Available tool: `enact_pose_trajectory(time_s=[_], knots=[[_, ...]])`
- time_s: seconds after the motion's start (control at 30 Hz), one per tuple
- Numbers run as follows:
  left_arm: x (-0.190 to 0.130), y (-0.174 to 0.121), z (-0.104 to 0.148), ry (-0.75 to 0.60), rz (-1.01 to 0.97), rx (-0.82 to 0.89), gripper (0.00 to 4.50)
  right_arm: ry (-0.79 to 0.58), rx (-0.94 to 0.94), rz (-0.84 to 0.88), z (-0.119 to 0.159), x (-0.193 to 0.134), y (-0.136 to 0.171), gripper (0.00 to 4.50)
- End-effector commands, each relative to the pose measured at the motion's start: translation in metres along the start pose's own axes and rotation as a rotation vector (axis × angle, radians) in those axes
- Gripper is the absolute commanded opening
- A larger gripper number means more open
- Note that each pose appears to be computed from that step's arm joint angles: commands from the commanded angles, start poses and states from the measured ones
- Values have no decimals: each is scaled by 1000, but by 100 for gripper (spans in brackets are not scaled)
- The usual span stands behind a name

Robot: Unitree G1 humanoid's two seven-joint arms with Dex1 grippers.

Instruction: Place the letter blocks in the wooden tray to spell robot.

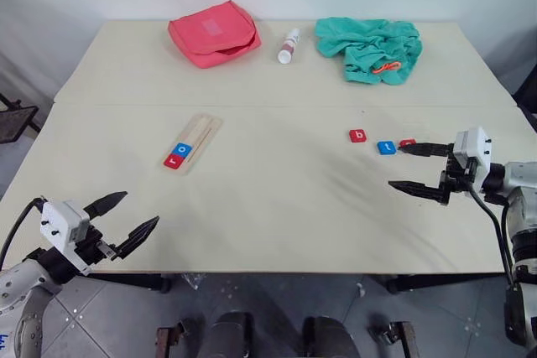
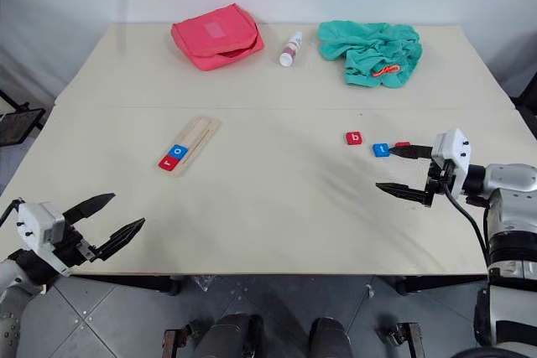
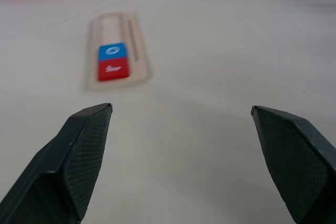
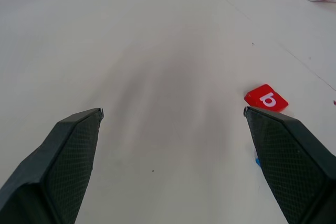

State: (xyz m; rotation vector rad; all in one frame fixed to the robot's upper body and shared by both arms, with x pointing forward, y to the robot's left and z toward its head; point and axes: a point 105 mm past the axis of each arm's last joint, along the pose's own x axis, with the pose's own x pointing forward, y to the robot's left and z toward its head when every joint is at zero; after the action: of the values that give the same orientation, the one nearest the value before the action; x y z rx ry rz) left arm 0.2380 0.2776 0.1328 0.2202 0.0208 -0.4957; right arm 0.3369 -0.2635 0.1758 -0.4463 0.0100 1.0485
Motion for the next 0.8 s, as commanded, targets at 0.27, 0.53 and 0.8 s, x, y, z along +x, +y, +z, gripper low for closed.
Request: enact_pose_trajectory(time_s=[0.27, 0.53, 0.8], knots=[[59, 29, 19, 66, 164, -18, 450, -54, -37, 120, 19, -1, 9, 448], [107, 30, 17, 162, 125, -71, 450, -62, -43, 102, 21, -3, 9, 448], [137, 33, 10, 245, 121, -102, 450, -55, -27, 75, 16, -10, 15, 448]])
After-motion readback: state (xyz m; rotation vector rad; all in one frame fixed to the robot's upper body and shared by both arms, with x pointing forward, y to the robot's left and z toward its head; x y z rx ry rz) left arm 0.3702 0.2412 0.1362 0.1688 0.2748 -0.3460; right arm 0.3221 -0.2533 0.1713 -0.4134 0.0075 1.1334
